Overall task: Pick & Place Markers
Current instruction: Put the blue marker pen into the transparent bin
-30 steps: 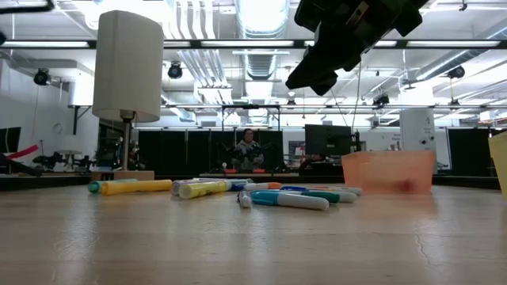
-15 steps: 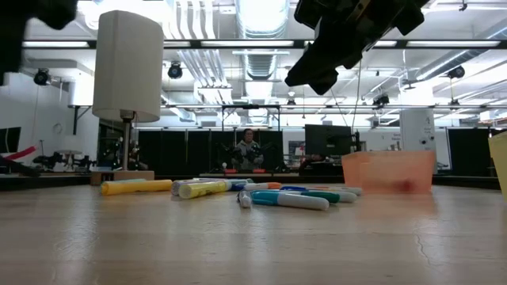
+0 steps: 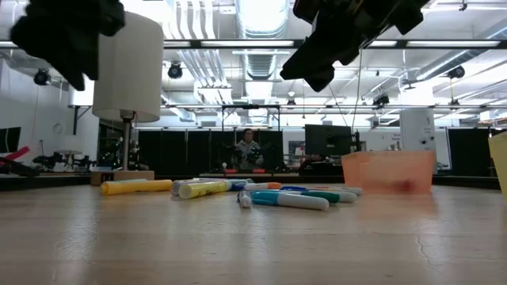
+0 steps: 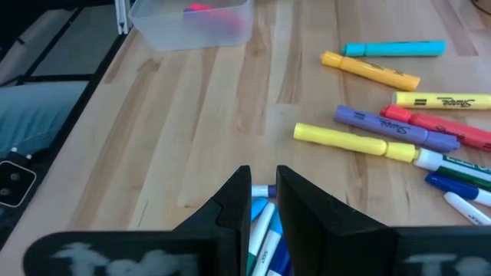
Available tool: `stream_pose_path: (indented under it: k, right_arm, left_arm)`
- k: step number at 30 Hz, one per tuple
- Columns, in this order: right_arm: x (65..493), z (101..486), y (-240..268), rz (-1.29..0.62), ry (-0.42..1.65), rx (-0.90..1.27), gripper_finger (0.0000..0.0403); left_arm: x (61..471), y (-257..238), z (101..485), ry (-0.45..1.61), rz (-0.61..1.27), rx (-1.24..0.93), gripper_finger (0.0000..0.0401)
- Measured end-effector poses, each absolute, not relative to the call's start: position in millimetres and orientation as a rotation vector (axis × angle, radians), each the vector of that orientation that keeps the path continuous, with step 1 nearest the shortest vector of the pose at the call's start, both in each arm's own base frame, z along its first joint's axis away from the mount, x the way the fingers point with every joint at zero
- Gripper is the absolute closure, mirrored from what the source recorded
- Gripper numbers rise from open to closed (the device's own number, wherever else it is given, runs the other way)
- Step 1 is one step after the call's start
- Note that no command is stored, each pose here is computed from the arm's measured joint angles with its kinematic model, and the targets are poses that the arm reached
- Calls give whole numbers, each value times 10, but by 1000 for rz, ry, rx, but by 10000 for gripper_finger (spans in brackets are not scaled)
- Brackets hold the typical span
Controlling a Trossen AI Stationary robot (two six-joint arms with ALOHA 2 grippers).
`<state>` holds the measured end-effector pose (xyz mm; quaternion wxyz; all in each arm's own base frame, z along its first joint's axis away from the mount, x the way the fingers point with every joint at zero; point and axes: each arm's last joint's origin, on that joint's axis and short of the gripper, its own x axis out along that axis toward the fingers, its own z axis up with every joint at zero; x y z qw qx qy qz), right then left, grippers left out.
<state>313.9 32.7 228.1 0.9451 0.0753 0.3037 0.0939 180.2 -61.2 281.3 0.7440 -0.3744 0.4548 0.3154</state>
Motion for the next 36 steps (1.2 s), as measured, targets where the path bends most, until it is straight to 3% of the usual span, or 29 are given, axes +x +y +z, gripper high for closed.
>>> stream_pose_path:
  k: [17, 36]
  right_arm:
    - [3140, 2290, 427, 216, 589, 156, 346]
    - [3117, 2265, 516, 237, 600, 165, 346]
  left_arm:
    - [1998, -10, 2765, 1014, 763, -786, 238]
    - [2386, 633, 2119, 1332, 895, -645, 238]
